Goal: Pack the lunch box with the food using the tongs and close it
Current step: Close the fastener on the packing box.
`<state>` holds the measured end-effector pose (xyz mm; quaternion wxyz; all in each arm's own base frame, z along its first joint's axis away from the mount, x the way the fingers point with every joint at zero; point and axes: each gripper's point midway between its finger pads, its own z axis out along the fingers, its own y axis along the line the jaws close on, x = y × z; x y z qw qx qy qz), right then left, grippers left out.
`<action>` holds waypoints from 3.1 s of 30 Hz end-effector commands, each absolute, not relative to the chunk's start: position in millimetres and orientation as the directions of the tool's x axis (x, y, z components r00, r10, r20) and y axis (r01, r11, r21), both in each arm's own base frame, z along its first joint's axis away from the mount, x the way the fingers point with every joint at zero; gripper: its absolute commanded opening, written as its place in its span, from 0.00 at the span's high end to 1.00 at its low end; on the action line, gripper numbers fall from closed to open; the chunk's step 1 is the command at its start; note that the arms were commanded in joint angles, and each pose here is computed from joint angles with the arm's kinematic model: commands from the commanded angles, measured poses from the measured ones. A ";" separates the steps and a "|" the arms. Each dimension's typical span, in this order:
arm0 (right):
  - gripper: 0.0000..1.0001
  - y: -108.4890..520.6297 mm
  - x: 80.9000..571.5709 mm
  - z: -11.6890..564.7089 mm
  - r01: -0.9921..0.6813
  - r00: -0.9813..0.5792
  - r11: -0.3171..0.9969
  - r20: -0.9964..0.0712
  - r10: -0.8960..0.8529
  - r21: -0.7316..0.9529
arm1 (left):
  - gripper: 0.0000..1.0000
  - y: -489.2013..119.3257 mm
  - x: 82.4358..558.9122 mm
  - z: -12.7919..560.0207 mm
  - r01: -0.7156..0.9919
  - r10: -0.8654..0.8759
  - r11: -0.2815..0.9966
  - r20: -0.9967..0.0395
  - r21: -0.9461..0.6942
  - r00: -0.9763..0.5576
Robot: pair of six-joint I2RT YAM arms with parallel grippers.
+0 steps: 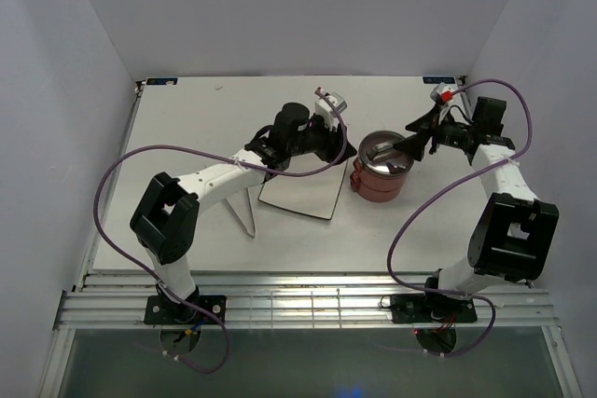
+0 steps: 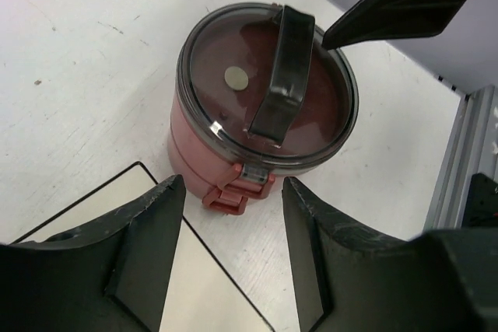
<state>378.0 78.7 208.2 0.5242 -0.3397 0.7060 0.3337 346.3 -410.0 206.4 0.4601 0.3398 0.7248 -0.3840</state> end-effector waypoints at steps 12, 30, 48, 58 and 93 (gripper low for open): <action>0.16 91.7 369.9 197.0 -0.931 -0.189 0.345 -0.966 -0.177 0.118 | 0.40 -421.7 354.0 185.5 0.748 0.070 0.528 -0.857 -0.403 -0.511; 0.68 61.1 381.6 182.3 -0.732 -0.329 0.676 -0.912 -0.246 0.082 | 0.41 -446.4 389.8 162.0 0.738 0.069 0.553 -0.861 -0.387 -0.503; 0.29 88.1 355.2 204.7 -0.746 -0.296 0.666 -0.903 -0.312 0.014 | 0.41 -398.8 426.8 182.7 0.610 0.015 0.736 -0.895 -0.292 -0.446; 0.27 106.7 381.8 249.5 -0.748 -0.202 0.663 -0.939 -0.280 -0.037 | 0.42 -385.1 436.0 195.2 0.604 -0.016 0.739 -0.904 -0.299 -0.427; 0.79 116.8 366.3 155.2 -0.752 -0.400 0.658 -0.809 -0.431 0.022 | 1.00 -444.7 456.0 150.8 0.627 -0.063 0.619 -0.826 -0.473 -0.561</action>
